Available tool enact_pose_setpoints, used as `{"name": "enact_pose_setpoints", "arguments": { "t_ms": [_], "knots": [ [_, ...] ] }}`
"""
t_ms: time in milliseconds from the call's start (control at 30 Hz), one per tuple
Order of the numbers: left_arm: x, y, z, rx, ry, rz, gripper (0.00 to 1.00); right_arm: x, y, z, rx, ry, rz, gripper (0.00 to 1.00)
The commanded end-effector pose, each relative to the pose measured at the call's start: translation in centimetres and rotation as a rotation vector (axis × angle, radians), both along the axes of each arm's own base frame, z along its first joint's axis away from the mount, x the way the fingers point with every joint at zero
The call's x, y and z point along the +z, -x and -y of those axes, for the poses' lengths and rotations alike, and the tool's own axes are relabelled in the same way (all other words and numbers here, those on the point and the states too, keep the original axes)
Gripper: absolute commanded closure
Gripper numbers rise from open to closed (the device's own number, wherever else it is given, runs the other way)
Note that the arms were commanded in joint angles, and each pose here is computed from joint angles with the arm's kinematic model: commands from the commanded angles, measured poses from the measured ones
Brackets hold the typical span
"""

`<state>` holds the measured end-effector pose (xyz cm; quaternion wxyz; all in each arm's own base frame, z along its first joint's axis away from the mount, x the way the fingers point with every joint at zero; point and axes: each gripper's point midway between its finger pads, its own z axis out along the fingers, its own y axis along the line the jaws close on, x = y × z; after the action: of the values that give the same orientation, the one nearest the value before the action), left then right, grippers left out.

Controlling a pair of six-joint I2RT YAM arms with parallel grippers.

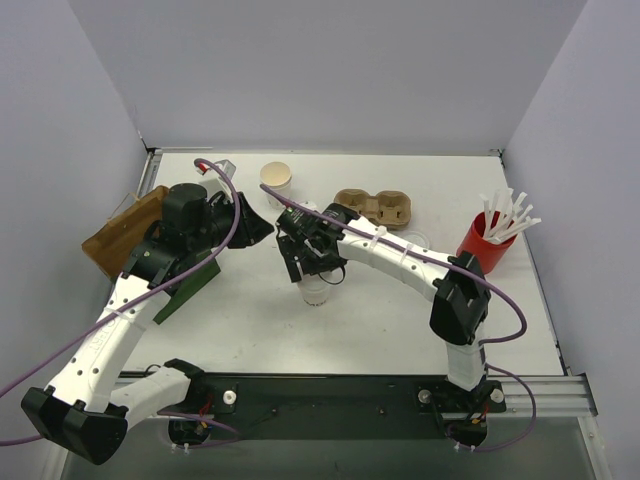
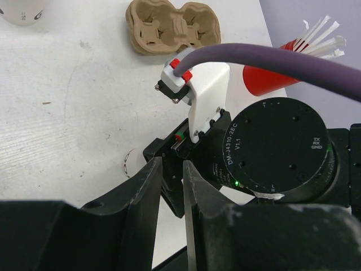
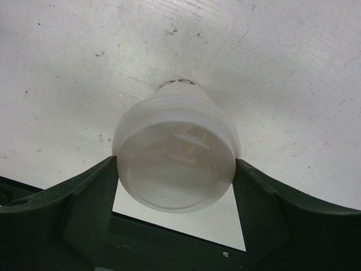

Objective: Pack the takeout coffee

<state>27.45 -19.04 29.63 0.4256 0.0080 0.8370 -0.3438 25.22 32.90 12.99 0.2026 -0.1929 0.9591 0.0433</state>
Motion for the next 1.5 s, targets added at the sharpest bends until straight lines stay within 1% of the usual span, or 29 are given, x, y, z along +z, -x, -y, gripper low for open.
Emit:
{"name": "enact_pose_setpoints", "arguments": {
  "t_ms": [0, 567, 1000, 1467],
  "knots": [
    [1.2, -0.1, -0.4, 0.006, 0.001, 0.048, 0.68, 0.4, 0.2, 0.2, 0.012, 0.035, 0.007, 0.35],
    [1.0, -0.1, -0.4, 0.005, -0.005, 0.046, 0.68, -1.3, 0.7, 0.4, 0.022, 0.081, -0.015, 0.35],
    [0.8, -0.1, -0.3, -0.001, -0.005, 0.04, 0.68, -3.7, 0.8, 1.7, 0.021, 0.176, -0.038, 0.34],
    [0.5, -0.2, -0.5, 0.004, -0.015, 0.036, 0.68, -6.9, 1.9, 3.8, 0.012, 0.271, -0.091, 0.34]
  ]
}}
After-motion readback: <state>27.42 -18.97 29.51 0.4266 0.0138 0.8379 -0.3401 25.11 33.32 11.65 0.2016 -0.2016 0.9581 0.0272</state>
